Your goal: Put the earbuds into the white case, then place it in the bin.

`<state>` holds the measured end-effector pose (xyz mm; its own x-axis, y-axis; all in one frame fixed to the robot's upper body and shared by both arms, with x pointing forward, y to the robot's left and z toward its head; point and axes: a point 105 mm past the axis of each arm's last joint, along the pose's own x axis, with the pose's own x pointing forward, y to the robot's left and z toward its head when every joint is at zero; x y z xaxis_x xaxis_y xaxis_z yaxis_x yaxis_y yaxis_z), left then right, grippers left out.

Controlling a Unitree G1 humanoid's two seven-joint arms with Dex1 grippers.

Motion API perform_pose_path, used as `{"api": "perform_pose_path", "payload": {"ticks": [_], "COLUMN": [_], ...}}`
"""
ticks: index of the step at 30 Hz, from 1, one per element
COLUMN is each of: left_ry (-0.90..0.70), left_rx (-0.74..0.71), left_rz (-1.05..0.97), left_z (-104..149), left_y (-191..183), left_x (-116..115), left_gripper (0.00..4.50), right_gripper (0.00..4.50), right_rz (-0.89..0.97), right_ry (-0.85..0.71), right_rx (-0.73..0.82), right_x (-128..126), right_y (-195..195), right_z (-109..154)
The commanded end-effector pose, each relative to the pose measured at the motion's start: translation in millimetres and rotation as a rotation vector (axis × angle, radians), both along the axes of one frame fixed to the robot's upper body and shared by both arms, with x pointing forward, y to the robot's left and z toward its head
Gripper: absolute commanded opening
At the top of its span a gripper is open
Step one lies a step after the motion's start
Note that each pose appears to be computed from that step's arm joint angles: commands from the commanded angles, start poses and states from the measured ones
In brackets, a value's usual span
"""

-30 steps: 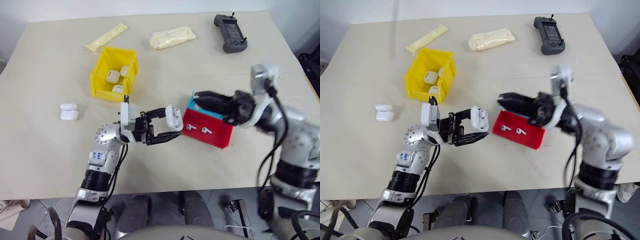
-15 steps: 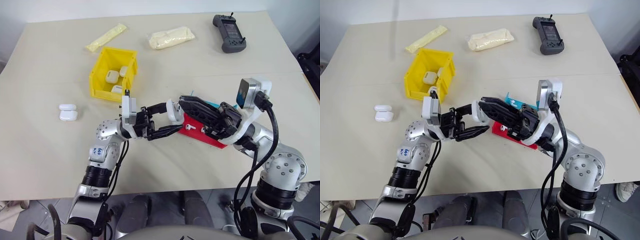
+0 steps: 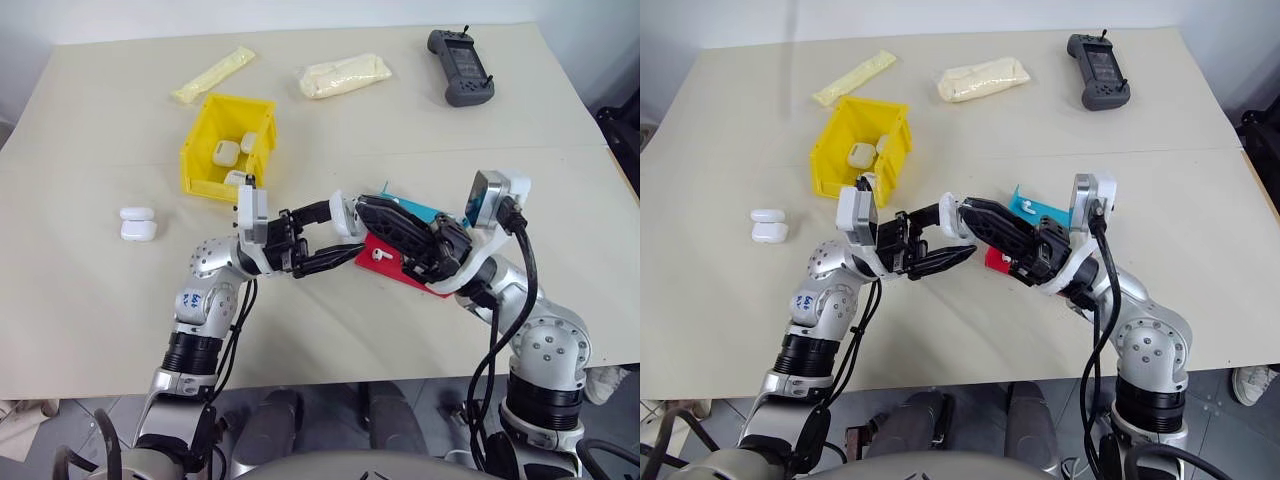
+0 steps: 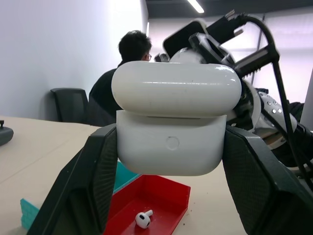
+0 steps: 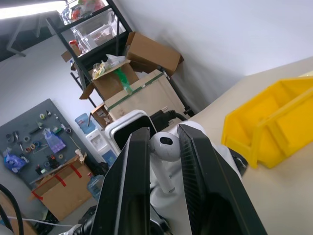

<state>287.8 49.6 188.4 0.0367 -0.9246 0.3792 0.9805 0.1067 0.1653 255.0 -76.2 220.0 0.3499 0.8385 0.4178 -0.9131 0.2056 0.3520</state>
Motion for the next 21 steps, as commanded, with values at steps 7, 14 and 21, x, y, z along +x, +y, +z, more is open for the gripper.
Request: {"api": "perform_pose_path", "payload": {"ticks": [7, 14, 21], "left_ry": [-0.041, -0.035, -0.034], "left_rx": [-0.042, -0.062, -0.059], "left_rz": [-0.004, 0.014, 0.004], "left_z": [15.3, 19.8, 18.7], "left_y": [-0.8, 0.4, -1.3], "left_x": [-3.1, 1.1, 0.6], "left_gripper": [2.78, 2.78, 2.78], "right_gripper": [0.66, 0.66, 1.8], "right_rz": [-0.037, -0.036, 0.018], "right_ry": [-0.003, 0.003, -0.003], "right_rx": [0.012, -0.029, -0.051], "right_x": [1.7, -1.8, -4.9], "right_y": [0.4, 0.2, 0.7], "right_z": [-5.7, -14.0, -4.8]}}
